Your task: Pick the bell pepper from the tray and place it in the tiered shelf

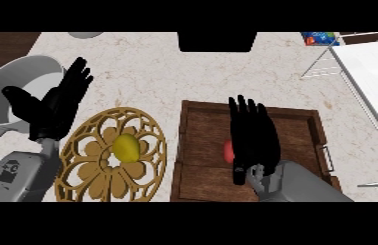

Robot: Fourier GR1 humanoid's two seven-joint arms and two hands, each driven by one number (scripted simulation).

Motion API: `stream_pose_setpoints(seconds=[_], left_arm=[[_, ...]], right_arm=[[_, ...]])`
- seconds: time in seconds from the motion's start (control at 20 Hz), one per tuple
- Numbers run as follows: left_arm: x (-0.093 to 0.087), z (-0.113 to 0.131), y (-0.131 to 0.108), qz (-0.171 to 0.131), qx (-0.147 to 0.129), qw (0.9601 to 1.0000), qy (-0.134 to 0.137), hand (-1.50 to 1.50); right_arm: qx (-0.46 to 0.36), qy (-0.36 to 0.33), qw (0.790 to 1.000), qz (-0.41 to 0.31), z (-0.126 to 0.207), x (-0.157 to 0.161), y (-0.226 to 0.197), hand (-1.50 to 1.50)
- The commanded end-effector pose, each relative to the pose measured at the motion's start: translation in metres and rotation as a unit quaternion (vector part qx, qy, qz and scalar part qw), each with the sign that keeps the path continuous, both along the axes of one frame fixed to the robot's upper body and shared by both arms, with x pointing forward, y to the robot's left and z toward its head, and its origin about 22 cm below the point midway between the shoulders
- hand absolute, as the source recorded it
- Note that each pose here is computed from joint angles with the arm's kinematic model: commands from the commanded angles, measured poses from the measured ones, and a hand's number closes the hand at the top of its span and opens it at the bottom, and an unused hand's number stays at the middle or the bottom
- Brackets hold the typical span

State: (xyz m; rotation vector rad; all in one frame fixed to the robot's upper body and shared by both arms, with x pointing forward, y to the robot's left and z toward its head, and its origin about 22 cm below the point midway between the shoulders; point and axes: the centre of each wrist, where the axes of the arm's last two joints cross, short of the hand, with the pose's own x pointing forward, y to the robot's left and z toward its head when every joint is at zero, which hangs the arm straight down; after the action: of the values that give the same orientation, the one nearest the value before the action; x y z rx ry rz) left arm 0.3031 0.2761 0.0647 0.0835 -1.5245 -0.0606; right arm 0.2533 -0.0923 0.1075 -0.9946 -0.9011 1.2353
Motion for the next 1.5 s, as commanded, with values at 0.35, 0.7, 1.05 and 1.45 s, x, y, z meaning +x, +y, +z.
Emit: stream_pose_setpoints(seconds=[0.35, 0.7, 1.05, 1.45], left_arm=[[-0.004, -0.003, -0.006, 0.004, -0.007, 1.0, -0.003, 0.0], [0.001, -0.002, -0.005, 0.014, -0.005, 0.9999, 0.005, 0.0], [-0.014, -0.013, 0.007, 0.001, -0.003, 1.0, 0.007, 0.0], [-0.006, -0.001, 0.006, 0.0, 0.001, 1.0, -0.005, 0.0]], right_arm=[[-0.108, 0.053, 0.989, -0.088, -0.017, -0.007, 0.029, -1.5], [-0.099, 0.042, 0.989, -0.104, -0.037, -0.02, 0.035, -1.5], [-0.094, 0.046, 0.988, -0.11, -0.04, -0.012, 0.021, -1.5], [-0.086, 0.062, 0.987, -0.122, -0.051, 0.023, 0.018, -1.5]])
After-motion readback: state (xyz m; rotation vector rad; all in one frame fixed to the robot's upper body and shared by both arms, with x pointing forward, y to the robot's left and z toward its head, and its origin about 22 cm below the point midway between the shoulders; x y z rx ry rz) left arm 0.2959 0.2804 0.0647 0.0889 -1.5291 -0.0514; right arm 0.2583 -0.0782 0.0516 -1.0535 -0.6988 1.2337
